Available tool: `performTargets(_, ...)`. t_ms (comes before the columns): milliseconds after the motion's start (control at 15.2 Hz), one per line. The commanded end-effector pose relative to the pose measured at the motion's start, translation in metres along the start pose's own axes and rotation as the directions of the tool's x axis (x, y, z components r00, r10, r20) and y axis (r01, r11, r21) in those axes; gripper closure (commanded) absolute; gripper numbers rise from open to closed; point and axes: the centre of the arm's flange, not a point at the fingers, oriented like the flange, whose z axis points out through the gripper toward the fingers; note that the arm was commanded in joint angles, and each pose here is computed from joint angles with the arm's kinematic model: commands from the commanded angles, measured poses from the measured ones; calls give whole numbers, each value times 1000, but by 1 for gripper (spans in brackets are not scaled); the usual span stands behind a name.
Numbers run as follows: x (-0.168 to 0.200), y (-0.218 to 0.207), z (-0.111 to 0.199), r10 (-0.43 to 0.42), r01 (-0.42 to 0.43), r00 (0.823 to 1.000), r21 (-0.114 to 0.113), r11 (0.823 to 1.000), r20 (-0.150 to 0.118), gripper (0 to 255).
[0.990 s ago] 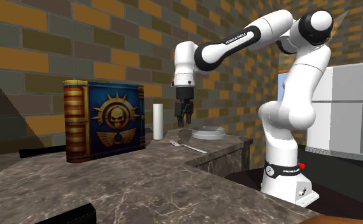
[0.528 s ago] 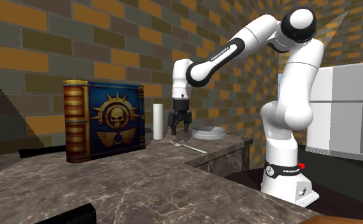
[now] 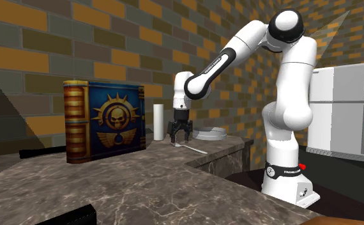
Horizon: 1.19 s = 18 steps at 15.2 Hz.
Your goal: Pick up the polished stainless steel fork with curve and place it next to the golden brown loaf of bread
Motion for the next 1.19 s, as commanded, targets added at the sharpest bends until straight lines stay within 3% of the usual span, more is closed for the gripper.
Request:
performTargets(0,1,0,11,1,-1,1000,0,1000,-1,0)
performTargets(594,1,0,19,1,-1,1000,0,1000,-1,0)
performTargets(660,1,0,19,1,-1,1000,0,1000,-1,255)
performTargets(1122,1,2,18,1,-1,1000,0,1000,-1,255)
